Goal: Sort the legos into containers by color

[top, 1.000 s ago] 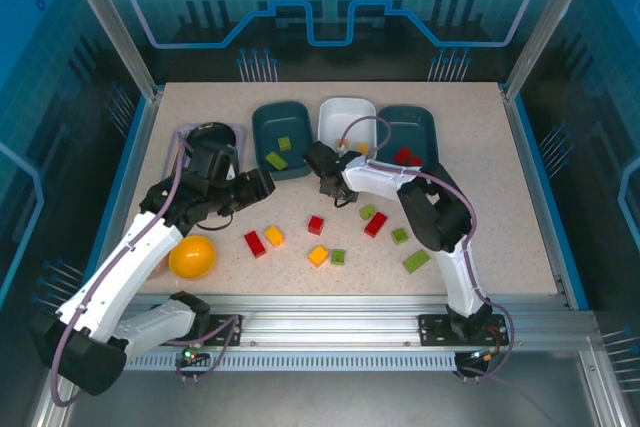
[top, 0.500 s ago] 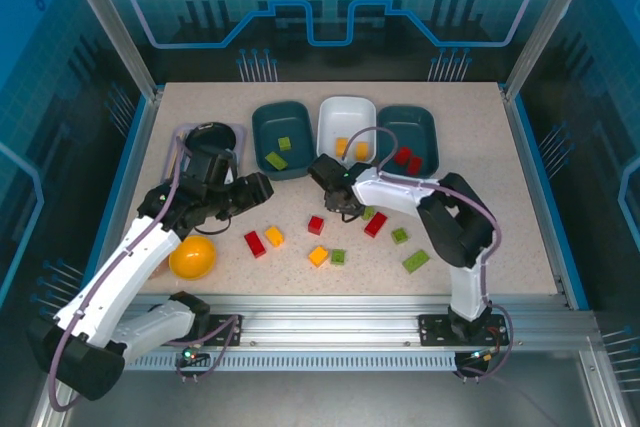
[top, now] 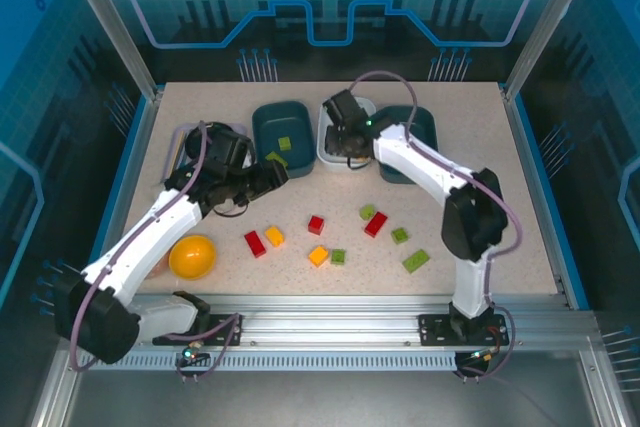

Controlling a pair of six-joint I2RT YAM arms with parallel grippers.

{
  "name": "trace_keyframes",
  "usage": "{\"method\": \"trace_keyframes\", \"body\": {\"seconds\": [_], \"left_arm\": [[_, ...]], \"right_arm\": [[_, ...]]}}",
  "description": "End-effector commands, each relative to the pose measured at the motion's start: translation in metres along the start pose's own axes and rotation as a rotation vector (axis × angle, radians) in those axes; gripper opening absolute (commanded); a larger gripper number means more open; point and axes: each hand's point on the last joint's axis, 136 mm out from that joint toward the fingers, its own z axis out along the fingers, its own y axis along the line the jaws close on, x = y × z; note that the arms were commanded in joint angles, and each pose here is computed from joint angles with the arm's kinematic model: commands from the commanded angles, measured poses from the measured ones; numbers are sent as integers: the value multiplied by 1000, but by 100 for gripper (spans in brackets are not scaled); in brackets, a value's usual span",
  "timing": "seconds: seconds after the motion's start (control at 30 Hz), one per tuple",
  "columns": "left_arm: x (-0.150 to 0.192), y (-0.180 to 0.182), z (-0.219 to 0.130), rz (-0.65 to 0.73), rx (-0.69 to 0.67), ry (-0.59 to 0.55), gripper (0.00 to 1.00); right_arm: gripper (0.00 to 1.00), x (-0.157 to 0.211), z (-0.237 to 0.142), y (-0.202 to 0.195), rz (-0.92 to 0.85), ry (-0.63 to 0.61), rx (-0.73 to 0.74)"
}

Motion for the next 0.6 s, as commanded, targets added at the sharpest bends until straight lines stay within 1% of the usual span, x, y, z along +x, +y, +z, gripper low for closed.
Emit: {"method": "trace_keyframes", "body": {"seconds": [0.0, 0.13, 0.17, 0.3, 0.4, 0.5, 0.57], "left_arm": [[-22, -32, 2, 4, 86, -42, 75], [-30, -39, 16, 9, 82, -32, 74], [-32, -40, 19, 9, 83, -31, 74], [-35, -43, 26, 11, 78, -25, 74], [-34, -43, 28, 13, 79, -17, 74], [-31, -40, 30, 12, 71, -7, 74], [-28, -37, 29, 10, 67, -2, 74]], "right_arm": [[20, -11, 41, -9, -72, 72, 13], [21, -37, 77, -18, -70, 76, 37], [21, -39, 91, -22, -67, 90, 45], [23, -53, 123, -28, -71, 84, 24], [25, -61, 139, -34, -68, 70, 18], [27, -62, 151, -43, -37, 83, 15], [32, -60, 156, -45, -22, 98, 10]]}}
